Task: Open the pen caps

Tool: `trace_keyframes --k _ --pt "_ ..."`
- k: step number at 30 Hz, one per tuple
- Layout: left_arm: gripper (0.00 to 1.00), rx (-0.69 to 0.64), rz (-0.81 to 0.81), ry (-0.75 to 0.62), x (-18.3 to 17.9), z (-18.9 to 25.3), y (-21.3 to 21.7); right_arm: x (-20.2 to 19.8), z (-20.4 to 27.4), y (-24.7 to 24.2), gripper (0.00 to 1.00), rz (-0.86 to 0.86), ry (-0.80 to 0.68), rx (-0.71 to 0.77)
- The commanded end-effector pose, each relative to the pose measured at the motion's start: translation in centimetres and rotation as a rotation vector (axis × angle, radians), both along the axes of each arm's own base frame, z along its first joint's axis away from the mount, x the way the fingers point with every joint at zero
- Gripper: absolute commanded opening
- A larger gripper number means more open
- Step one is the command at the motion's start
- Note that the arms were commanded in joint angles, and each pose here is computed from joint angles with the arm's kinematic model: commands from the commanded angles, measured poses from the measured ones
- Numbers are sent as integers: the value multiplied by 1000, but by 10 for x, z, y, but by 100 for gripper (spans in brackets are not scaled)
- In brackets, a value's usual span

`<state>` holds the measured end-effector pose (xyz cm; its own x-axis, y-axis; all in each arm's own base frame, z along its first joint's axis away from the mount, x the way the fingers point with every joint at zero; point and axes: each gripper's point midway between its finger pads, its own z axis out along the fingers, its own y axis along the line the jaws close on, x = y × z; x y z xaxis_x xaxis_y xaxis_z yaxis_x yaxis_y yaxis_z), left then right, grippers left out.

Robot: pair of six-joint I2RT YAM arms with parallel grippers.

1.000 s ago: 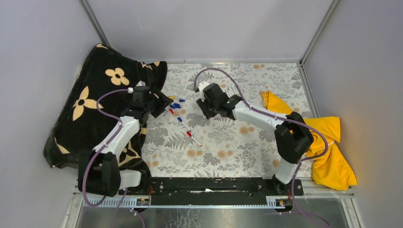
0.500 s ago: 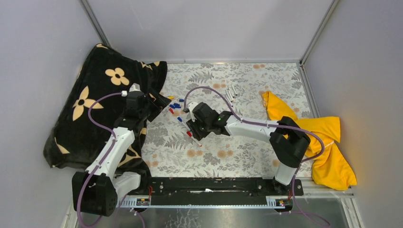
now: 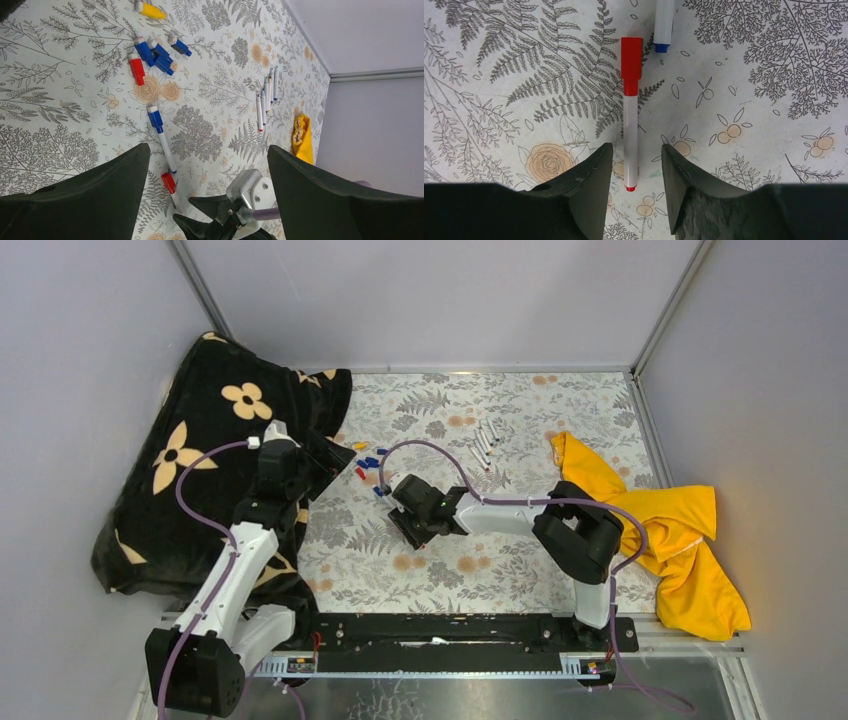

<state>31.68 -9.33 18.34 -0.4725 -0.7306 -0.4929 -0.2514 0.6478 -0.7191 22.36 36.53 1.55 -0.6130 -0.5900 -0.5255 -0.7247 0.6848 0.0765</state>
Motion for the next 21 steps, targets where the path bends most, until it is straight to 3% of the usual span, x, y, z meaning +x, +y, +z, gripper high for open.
trace_keyframes --k 1,10,15,18,21 --pt "94 9 43 -4 -3 -1 8 12 5 11 48 -26 -46 2" --pt "96 0 62 4 -4 -4 11 9 -14 11 41 -20 -24 -60" --pt "96 -3 63 10 -4 -6 12 5 -17 6 20 -22 -1 -85" --pt "97 -5 65 17 -4 -9 12 2 -11 4 1 -23 3 -77" --pt "97 -10 61 29 -3 -13 11 2 4 5 0 -15 -12 -42"
